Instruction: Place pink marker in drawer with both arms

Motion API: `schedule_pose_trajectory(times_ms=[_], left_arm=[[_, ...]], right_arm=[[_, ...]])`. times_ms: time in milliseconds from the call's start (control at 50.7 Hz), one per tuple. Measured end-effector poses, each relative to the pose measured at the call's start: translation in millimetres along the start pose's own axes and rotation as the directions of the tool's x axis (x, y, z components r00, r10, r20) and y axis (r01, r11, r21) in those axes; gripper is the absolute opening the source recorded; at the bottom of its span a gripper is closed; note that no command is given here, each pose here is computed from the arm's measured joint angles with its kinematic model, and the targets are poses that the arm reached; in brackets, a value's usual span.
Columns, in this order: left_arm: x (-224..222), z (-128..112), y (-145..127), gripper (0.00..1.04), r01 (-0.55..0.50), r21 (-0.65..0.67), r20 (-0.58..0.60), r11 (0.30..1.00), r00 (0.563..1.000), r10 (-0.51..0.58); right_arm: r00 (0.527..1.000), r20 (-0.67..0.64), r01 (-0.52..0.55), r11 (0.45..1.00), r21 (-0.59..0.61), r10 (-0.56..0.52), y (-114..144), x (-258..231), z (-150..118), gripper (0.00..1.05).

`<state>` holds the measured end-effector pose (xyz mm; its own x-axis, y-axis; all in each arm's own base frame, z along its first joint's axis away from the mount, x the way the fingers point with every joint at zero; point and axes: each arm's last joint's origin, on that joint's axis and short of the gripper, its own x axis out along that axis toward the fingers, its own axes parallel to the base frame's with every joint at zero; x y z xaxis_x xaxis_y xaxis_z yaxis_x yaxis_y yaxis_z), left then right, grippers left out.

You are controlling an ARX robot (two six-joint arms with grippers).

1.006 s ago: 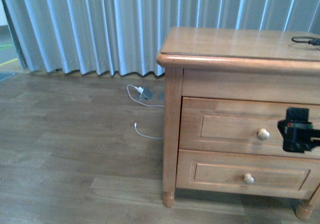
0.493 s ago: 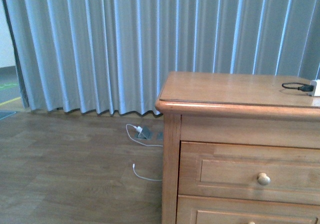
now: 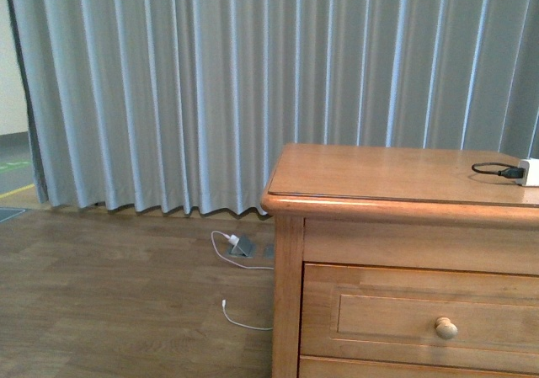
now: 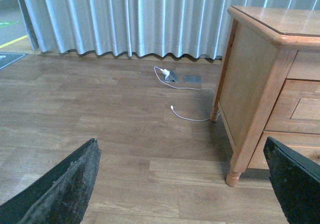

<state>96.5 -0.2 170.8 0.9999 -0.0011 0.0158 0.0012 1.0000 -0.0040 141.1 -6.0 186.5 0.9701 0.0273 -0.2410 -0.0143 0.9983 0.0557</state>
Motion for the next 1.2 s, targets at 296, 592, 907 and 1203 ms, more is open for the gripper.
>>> schedule_pose_trajectory(times_ms=[296, 592, 907, 1203], left_arm=[[0, 0, 0, 0.99, 0.0, 0.0, 0.0, 1.0, 1.0, 0.0], [0, 0, 0, 0.99, 0.0, 0.0, 0.0, 1.0, 1.0, 0.0], [0, 0, 0, 0.99, 0.0, 0.0, 0.0, 1.0, 1.0, 0.0], [0, 0, 0, 0.99, 0.0, 0.0, 0.0, 1.0, 1.0, 0.0]], right_arm=[[0.971, 0.238, 0.029, 0.999, -0.043, -0.018, 5, -12, -11, 0.31], [0.969, 0.248, 0.03, 0.998, -0.046, -0.018, 5, -17, -23, 0.01], [0.968, 0.249, 0.029, 0.998, -0.047, -0.016, 5, -24, -25, 0.01], [0.976, 0.216, 0.029, 0.998, -0.048, -0.018, 5, -33, -32, 0.01]])
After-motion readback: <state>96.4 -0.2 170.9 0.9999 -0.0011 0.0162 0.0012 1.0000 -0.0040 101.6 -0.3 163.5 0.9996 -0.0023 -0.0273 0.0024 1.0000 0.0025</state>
